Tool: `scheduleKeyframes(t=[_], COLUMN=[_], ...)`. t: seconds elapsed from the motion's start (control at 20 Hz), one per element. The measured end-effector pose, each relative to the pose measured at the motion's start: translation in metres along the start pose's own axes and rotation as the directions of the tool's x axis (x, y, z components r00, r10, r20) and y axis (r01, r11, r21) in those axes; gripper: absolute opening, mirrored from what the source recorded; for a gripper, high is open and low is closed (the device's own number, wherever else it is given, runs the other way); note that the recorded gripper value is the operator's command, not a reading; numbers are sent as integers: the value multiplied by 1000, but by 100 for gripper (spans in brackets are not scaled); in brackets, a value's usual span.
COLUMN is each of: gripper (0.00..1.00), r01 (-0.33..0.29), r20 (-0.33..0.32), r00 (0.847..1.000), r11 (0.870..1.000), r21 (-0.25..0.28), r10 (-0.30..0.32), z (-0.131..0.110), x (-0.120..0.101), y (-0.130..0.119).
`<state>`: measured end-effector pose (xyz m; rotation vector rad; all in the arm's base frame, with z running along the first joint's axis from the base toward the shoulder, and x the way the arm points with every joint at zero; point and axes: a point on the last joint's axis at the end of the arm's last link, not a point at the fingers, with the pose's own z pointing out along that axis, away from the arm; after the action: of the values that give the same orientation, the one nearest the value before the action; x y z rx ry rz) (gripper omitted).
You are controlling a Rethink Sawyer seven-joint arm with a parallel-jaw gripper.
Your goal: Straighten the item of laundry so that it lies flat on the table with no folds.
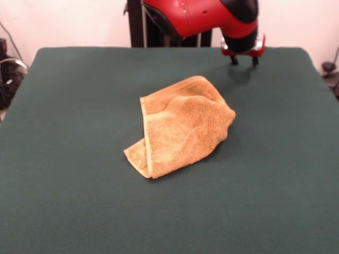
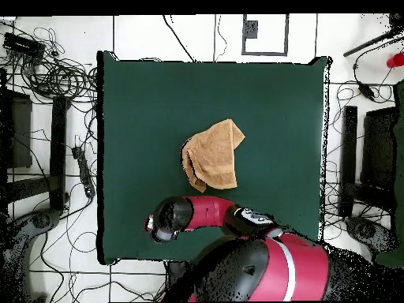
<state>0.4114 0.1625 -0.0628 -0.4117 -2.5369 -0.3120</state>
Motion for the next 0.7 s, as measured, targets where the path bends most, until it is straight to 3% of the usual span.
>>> scheduleKeyframes(t=[0.7], gripper=[100], r01=[24], r20=[23], r00=[999], r11=[999], r21=[21], r10=[-25], z=[-5], x=[4], y=[-5])
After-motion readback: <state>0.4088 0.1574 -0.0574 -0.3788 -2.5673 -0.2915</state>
